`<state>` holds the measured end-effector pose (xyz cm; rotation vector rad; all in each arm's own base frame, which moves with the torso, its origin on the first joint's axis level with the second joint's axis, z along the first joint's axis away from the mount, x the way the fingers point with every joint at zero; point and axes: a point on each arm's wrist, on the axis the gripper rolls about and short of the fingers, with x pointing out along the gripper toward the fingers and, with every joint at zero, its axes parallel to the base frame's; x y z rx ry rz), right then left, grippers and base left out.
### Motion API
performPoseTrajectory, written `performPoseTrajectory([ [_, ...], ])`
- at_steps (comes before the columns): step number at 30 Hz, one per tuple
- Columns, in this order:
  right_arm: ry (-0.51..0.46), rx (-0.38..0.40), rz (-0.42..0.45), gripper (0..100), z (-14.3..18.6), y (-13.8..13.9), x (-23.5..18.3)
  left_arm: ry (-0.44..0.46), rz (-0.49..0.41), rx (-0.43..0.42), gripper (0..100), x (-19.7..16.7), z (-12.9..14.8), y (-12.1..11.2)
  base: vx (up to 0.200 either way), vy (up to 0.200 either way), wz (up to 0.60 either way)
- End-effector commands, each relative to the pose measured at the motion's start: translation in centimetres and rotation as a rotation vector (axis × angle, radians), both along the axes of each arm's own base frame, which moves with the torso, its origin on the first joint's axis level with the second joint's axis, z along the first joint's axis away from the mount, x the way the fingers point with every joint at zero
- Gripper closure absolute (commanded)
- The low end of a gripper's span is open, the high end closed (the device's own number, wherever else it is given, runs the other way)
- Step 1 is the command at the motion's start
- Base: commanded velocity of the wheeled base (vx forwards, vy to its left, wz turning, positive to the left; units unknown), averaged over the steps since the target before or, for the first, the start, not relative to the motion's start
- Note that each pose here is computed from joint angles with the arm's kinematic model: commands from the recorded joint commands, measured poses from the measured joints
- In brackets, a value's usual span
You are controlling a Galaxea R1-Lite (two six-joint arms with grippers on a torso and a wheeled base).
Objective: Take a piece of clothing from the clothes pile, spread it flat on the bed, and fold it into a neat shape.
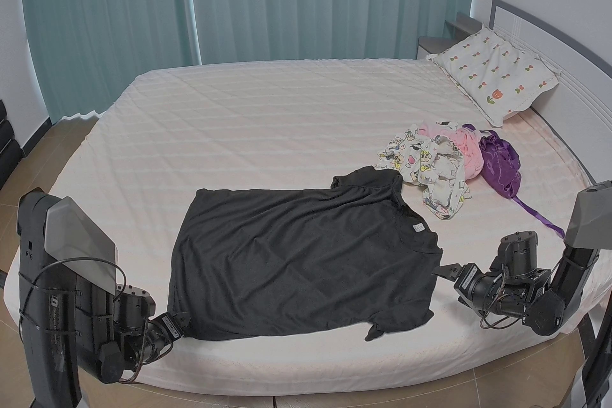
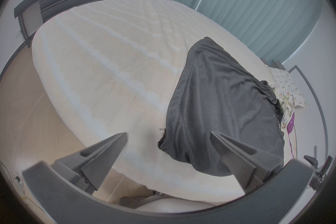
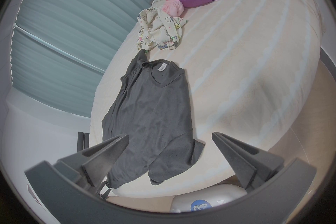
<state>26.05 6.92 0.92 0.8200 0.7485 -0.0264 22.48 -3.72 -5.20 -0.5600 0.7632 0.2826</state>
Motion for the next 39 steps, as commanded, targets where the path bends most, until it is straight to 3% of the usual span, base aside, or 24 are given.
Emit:
performPoseTrajectory([
  [1, 0.033, -0.01, 0.01, 0, -0.9, 0.1, -0.4, 0.015, -0.017, 0.007, 0, 0.5, -1.1, -0.5, 0.0, 0.0, 0.0],
  [2, 0.038, -0.014, 0.01, 0, -1.1, 0.1, -0.4, 0.014, -0.018, 0.008, 100, 0.5, -1.2, -0.5, 0.0, 0.0, 0.0],
  [10, 0.062, -0.1, 0.075, 0, -2.5, 0.2, -0.7, 0.05, 0.003, 0.017, 100, -0.7, -0.6, 0.2, 0.0, 0.0, 0.0],
  [16, 0.08, -0.149, 0.138, 0, -3.9, 1.0, -0.4, 0.017, 0.036, 0.008, 100, -1.4, 0.7, 1.0, 0.0, 0.0, 0.0],
  [22, 0.033, -0.167, 0.162, 0, -4.5, 2.0, 2.4, 0.007, 0.063, -0.019, 100, -1.2, 0.7, 1.8, 0.0, 0.0, 0.0],
  [27, 0.056, -0.176, 0.168, 0, -4.5, 2.7, 4.6, 0.009, 0.047, -0.043, 100, -1.1, 0.6, 1.7, 0.0, 0.0, 0.0],
  [28, 0.059, -0.181, 0.173, 100, -4.6, 2.9, 5.0, 0.007, 0.047, -0.044, 100, -1.1, 0.6, 1.8, 0.0, 0.0, 0.0],
  [32, 0.049, -0.196, 0.183, 100, -4.3, 3.3, 7.0, -0.018, 0.071, -0.063, 100, -0.4, 0.6, 1.9, 0.0, 0.0, 0.0],
  [39, -0.05, -0.176, 0.135, 100, -2.6, 2.9, 11.1, -0.074, 0.119, -0.072, 100, 1.1, 0.4, 2.7, 0.0, 0.0, 0.0],
])
